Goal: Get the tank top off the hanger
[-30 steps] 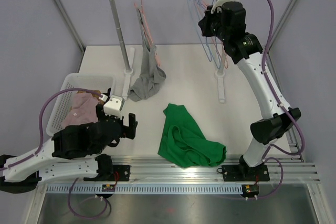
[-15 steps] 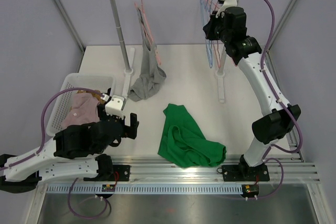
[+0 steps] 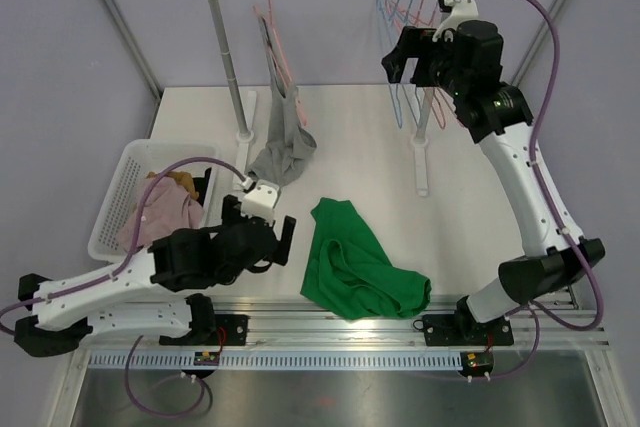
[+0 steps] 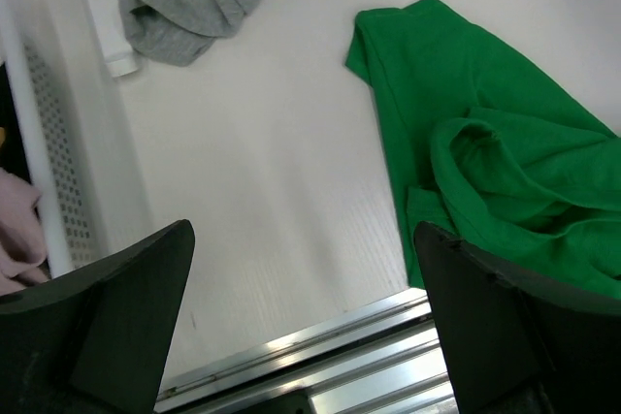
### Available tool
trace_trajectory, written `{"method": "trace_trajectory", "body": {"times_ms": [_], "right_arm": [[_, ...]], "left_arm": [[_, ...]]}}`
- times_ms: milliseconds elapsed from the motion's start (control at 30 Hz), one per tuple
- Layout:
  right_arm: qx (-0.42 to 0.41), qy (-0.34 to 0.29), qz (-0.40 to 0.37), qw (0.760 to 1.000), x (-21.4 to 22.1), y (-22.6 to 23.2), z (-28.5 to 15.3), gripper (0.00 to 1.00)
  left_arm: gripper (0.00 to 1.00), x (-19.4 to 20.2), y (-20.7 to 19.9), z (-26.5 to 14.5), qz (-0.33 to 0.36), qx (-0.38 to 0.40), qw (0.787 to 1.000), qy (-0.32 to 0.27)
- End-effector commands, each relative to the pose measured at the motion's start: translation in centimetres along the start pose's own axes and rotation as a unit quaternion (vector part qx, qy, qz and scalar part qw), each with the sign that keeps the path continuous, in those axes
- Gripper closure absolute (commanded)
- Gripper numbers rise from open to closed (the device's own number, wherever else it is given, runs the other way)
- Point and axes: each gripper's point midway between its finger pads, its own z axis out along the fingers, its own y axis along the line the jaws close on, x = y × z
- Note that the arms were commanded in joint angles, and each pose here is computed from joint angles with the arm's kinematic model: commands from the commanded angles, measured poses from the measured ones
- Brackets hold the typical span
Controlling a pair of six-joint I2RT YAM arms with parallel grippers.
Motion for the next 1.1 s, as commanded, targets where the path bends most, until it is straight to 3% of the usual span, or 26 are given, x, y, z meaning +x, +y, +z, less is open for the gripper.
{"method": "trace_trajectory", "body": {"times_ms": [0,167,300,500,867,933,967,1000,1033,1067], "right_arm": [[-0.014,-0.05,-0.007,0.999,-3.9,1.2,-6.3,0.0],[-0.021,-0.036,-0.015,0.999,-3.1,1.6,-12.3,0.0],[-0.022,-0.023,0.012,0.999,-0.7,1.6,-17.0,0.0],[-0.095,-0.043,0.056,0.993,3.5,3.5,-24.0,0.01],[-0.202,-0.048,0.041,0.977,6.3,6.6,-30.5,0.0],[-0.204,-0.055,0.039,0.977,6.2,6.6,-31.1,0.01],[-0.204,-0.059,0.035,0.977,6.2,6.6,-31.4,0.01],[-0.203,-0.061,0.035,0.977,6.2,6.6,-31.5,0.01],[-0.202,-0.068,0.033,0.977,6.1,6.5,-31.8,0.0],[-0.201,-0.07,0.031,0.977,6.1,6.5,-31.9,0.01]], "left_arm": [[0.01,-2.5,-5.1,1.0,-0.028,0.069,0.997,-0.023],[0.01,-3.0,-11.2,3.1,-0.032,0.127,0.991,-0.008],[0.01,-0.1,-16.2,5.7,-0.001,0.145,0.988,0.044],[0.01,4.0,-22.1,7.7,0.028,0.195,0.975,0.108],[0.01,14.3,-24.4,13.2,0.072,0.151,0.962,0.216],[0.23,15.1,-24.6,13.6,0.068,0.151,0.961,0.221],[0.44,15.7,-24.4,13.6,0.066,0.149,0.96,0.227],[0.8,15.8,-24.2,13.6,0.064,0.144,0.961,0.229],[0.94,15.6,-23.9,13.5,0.061,0.138,0.962,0.226],[0.98,15.4,-23.3,13.5,0.057,0.125,0.966,0.221]]}}
